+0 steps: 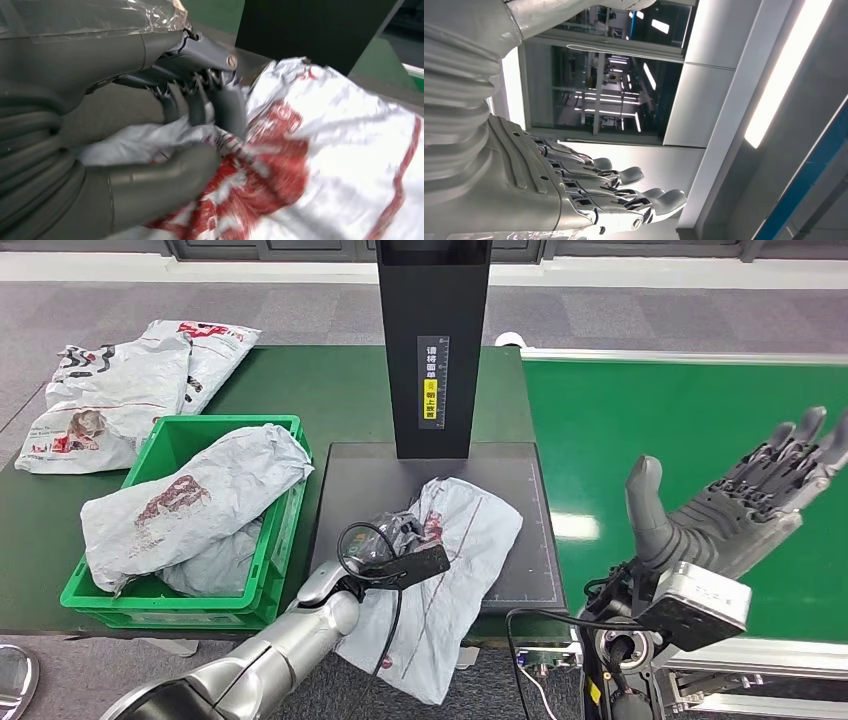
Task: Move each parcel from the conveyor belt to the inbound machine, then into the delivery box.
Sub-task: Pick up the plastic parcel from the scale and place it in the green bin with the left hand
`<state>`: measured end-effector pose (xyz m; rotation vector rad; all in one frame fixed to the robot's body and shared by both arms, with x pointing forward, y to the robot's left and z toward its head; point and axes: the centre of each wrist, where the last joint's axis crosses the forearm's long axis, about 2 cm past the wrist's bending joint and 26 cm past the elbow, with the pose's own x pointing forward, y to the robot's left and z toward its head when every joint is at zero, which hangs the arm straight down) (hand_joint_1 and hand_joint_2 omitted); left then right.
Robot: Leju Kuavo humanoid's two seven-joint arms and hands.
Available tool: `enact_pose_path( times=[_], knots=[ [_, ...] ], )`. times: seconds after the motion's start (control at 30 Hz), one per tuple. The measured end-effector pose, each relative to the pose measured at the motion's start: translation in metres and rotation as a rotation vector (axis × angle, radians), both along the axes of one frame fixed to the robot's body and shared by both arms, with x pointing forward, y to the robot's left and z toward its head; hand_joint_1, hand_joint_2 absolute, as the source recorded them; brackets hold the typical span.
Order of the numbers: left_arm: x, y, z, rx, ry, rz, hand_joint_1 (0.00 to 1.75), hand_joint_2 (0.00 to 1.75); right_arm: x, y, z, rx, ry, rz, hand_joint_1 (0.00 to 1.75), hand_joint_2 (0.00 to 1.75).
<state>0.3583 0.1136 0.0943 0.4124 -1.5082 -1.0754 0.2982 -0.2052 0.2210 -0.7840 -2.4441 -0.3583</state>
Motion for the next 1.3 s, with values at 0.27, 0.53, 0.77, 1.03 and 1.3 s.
enact_pose_path(
  times=[0.27, 0.53, 0.77, 1.03, 1.3],
  knots=[
    [0.001, 0.001, 0.0, 0.016, -0.01, -0.002, 1.75, 1.75, 0.001, 0.002, 0.003, 0.007, -0.002, 0.001, 0.0, 1.75],
    [0.0, 0.002, -0.001, 0.014, -0.043, 0.012, 1.75, 1.75, 0.002, 0.003, 0.004, 0.008, -0.002, 0.0, 0.0, 1.75],
    [0.007, 0.006, 0.009, -0.046, -0.148, 0.035, 1.75, 1.75, 0.001, 0.003, 0.003, -0.002, -0.008, -0.005, 0.0, 1.75],
    [0.032, 0.018, 0.081, -0.152, -0.476, 0.091, 1.75, 1.75, -0.004, -0.004, -0.003, 0.0, -0.015, -0.031, 0.0, 1.75],
    [0.034, 0.043, 0.151, -0.213, -0.803, 0.148, 1.75, 1.75, -0.013, -0.015, -0.01, 0.004, -0.027, -0.069, 0.0, 1.75]
  ],
)
